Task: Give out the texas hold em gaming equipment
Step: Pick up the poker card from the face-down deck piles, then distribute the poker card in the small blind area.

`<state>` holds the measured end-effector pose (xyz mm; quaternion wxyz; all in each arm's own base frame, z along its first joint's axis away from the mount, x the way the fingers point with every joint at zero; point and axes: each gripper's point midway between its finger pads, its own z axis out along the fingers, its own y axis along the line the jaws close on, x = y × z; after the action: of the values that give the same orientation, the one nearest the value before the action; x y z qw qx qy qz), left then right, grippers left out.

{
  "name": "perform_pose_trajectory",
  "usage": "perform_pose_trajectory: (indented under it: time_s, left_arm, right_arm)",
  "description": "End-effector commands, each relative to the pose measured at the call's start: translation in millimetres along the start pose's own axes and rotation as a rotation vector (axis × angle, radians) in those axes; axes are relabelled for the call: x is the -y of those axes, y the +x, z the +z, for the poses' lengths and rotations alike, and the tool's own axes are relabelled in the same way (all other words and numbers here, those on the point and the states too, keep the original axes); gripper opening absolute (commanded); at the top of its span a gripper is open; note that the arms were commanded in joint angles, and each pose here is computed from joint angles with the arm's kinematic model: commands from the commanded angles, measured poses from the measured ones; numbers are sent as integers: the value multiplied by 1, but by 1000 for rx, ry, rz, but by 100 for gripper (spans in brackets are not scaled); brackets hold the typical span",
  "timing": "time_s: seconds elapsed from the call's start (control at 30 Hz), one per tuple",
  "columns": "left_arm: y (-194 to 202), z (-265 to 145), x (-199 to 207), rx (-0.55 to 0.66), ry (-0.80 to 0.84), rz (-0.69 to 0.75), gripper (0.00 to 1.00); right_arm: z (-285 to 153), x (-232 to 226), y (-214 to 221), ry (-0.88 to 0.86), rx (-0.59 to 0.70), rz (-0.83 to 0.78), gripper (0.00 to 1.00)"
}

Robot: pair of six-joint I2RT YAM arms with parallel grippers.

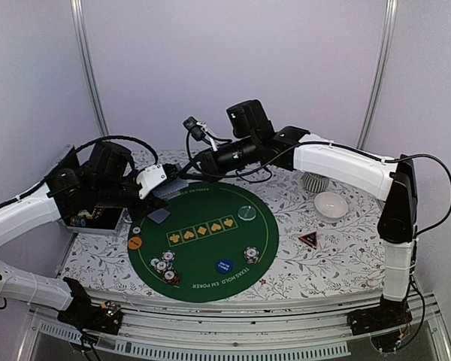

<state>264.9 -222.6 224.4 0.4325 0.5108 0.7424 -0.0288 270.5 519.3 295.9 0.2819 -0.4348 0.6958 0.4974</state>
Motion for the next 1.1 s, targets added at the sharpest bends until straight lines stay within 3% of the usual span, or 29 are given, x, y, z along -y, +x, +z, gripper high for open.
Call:
perform_pose_trajectory:
  time_s: [0.0,0.37,0.63,0.73,0.83,1.07]
  left_arm:
    - [-4,-2,0,26,0,7,40]
    - [-3,-3,0,23,-6,7,40]
    - [-3,-4,0,26,-5,7,40]
    - [-3,-4,0,29,-8,7,40]
    - [-4,-5,0,34,-6,7,40]
    - [-6,-4,1,45,1,9,40]
  right_arm:
    - [-30,-12,-26,0,67,-44,1]
    - [-49,0,-28,43,94,-11,1]
    - [-126,57,-12,274,154,145,1]
    - [-156,83,19,385,154,271,1]
    - [-176,117,78,553,116,449,1]
    - [-183,146,176,726,48,698,1]
